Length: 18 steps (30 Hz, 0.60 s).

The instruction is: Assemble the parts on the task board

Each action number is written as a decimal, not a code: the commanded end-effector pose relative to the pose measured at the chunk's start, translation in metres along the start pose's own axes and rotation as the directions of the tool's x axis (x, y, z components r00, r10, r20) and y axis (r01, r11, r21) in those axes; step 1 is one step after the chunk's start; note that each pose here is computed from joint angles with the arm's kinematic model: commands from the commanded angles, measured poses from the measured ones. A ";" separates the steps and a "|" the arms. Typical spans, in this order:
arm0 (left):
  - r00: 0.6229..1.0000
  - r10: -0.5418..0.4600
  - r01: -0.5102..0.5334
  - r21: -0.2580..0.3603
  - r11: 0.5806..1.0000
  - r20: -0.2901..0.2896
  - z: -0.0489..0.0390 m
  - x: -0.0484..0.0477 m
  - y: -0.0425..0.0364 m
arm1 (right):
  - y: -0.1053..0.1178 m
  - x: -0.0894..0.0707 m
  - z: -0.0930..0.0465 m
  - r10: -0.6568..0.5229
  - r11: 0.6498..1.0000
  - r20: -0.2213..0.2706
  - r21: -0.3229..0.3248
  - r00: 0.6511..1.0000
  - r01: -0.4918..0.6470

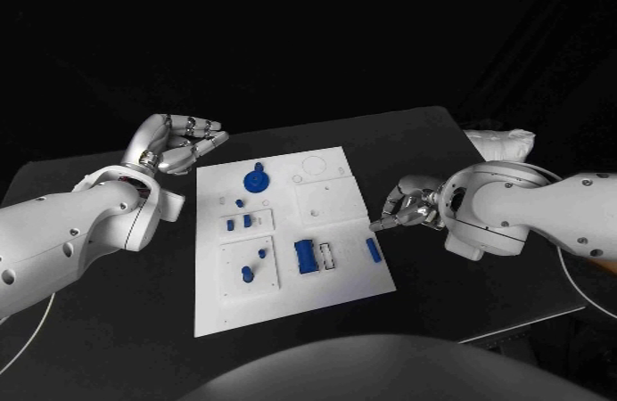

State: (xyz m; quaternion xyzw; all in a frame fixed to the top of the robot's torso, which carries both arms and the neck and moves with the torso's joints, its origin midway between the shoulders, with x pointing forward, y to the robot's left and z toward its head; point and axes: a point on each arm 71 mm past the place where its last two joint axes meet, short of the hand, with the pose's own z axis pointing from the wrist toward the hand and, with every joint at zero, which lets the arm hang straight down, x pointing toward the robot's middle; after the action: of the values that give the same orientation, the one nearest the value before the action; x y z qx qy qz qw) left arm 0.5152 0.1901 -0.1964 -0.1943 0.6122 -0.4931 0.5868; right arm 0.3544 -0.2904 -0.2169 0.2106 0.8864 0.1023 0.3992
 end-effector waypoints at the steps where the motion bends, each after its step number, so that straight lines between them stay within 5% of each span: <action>1: 1.000 -0.004 0.005 0.007 1.000 -0.016 0.0009 0.0024 -0.0015 | -0.006 0.000 0.000 -0.128 0.990 0.020 0.063 0.992 0.127; 18: 1.000 -0.004 0.004 0.006 1.000 -0.015 -0.0002 0.0012 -0.0009 | -0.008 0.019 0.010 -0.205 0.975 -0.018 0.081 0.979 0.206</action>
State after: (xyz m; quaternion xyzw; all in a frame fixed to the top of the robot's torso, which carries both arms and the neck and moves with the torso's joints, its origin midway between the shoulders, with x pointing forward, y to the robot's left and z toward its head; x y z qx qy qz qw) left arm 0.5152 0.1910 -0.1966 -0.1948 0.6130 -0.4923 0.5865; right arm 0.3501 -0.2822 -0.2364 0.1343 0.9032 0.0768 0.4004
